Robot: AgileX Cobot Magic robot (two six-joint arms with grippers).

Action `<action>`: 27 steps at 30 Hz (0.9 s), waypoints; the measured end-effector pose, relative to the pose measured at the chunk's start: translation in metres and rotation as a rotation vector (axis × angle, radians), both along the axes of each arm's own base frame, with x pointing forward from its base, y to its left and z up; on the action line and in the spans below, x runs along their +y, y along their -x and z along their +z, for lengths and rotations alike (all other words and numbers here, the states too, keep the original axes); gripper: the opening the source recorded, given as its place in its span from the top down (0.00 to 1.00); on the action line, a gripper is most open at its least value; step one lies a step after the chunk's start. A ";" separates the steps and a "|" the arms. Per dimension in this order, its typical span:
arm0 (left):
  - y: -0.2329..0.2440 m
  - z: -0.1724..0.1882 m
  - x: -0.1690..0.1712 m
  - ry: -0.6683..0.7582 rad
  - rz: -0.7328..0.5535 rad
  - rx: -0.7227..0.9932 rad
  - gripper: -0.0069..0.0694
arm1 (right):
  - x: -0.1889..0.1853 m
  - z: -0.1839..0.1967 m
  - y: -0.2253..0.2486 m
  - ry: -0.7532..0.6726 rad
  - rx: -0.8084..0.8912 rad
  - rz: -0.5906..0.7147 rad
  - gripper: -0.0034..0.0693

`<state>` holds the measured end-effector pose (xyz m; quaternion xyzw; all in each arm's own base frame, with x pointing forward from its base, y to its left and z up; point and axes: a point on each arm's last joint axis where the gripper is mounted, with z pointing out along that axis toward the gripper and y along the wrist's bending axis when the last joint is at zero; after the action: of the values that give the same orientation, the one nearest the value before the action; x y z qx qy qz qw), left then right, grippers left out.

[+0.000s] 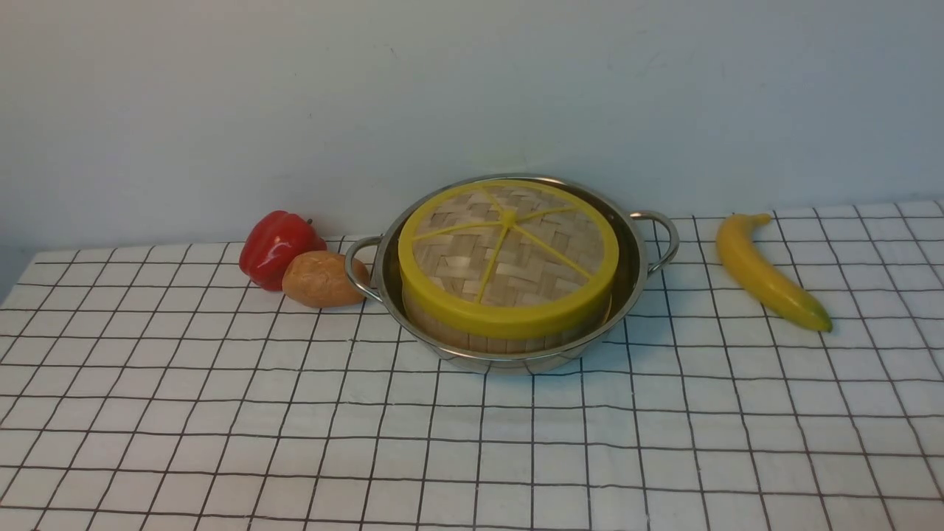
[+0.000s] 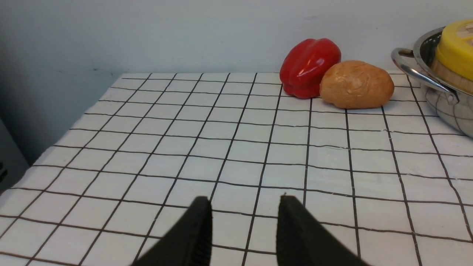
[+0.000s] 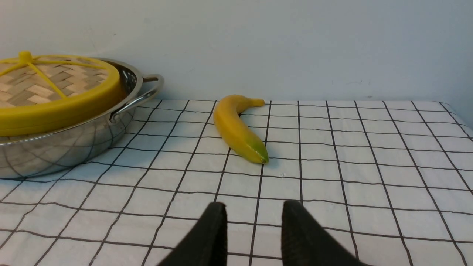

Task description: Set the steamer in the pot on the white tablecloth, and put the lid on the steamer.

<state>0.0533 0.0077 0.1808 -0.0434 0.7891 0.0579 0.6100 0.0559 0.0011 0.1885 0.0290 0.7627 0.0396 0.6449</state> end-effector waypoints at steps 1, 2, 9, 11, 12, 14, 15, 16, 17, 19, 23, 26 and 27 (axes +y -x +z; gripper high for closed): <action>0.000 0.000 0.000 0.000 0.000 0.001 0.59 | 0.000 0.000 0.000 0.000 0.000 0.000 0.62; 0.000 0.000 0.000 0.000 0.000 0.001 0.59 | 0.000 0.000 0.000 0.000 0.000 0.000 0.62; 0.000 0.000 0.000 0.000 0.000 0.001 0.59 | 0.000 0.000 0.000 0.000 0.000 0.000 0.62; 0.000 0.000 0.000 0.000 0.000 0.001 0.59 | 0.000 0.000 0.000 -0.005 0.000 -0.001 0.62; 0.000 0.000 0.000 0.000 0.000 0.001 0.59 | 0.000 0.000 0.000 -0.009 0.000 -0.002 0.62; 0.000 0.000 0.000 0.000 0.000 0.001 0.59 | 0.000 0.000 0.000 -0.026 0.000 -0.003 0.62; 0.000 0.000 0.000 0.000 0.000 0.001 0.59 | 0.000 0.000 0.000 -0.023 0.000 -0.004 0.62; 0.000 0.000 0.000 0.000 0.000 0.001 0.59 | 0.000 0.000 0.000 -0.024 0.000 -0.004 0.62; 0.000 0.000 0.000 0.000 0.000 0.001 0.59 | 0.000 0.000 0.000 -0.024 0.000 -0.004 0.62; 0.000 0.000 0.000 0.000 0.000 0.001 0.59 | 0.000 0.000 0.000 -0.025 0.000 -0.004 0.62; 0.000 0.000 0.000 0.000 0.000 0.001 0.59 | 0.000 0.000 0.000 -0.032 0.001 -0.004 0.62; 0.000 0.000 0.000 0.000 0.000 0.001 0.59 | 0.000 0.000 0.000 -0.032 0.001 -0.004 0.62; 0.000 0.000 0.000 0.000 0.000 0.001 0.59 | 0.000 0.000 0.000 -0.032 0.001 -0.004 0.62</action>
<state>0.0533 0.0077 0.1808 -0.0434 0.7894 0.0579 0.6096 0.0559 0.0012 0.1884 0.0406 0.7621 0.0503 0.6442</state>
